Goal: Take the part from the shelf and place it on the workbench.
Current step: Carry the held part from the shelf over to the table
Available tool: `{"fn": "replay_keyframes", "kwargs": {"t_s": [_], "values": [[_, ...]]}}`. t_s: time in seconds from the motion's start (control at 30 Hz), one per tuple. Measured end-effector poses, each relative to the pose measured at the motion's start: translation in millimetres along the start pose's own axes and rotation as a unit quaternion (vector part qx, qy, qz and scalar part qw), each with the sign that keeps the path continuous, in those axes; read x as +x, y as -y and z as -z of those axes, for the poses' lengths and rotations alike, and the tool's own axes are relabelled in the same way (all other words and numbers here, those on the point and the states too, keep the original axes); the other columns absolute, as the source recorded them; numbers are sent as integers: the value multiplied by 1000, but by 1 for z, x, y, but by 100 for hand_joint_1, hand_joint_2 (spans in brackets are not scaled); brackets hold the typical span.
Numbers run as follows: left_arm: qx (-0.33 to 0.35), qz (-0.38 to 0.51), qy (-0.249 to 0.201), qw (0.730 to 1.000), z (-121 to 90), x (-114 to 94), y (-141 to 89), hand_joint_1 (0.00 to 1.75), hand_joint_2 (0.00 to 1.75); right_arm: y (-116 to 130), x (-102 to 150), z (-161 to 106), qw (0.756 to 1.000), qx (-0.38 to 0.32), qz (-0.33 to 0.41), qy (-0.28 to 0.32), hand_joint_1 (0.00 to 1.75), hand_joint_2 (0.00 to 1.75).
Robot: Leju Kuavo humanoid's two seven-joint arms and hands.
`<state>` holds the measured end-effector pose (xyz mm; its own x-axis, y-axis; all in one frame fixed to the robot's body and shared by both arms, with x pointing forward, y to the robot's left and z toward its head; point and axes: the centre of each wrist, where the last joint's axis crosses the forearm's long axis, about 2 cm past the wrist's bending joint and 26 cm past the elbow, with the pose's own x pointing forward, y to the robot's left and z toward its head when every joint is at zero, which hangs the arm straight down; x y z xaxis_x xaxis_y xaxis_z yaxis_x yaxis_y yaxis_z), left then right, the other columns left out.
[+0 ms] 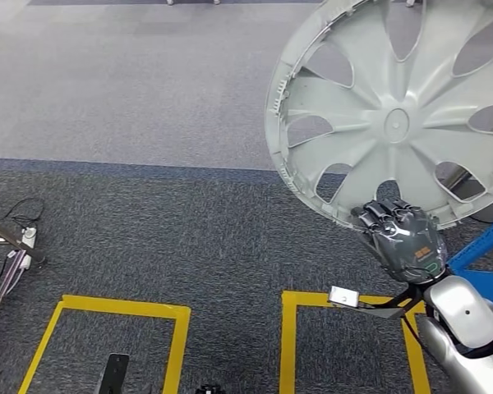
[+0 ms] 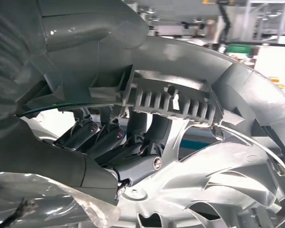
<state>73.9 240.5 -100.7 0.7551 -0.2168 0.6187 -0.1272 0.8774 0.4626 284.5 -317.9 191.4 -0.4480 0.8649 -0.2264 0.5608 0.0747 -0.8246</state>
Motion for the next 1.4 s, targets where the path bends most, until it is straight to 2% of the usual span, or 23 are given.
{"fn": "replay_keyframes", "kwargs": {"t_s": [0.63,1.4], "values": [[-30,-9,18,999,4,6,1,0,175,-2,1,-2,1000,-6,-1,-4,175,175],[-23,-2,20,1000,3,3,-1,0,175,-4,3,-10,1000,-3,-4,-5,175,175]]}}
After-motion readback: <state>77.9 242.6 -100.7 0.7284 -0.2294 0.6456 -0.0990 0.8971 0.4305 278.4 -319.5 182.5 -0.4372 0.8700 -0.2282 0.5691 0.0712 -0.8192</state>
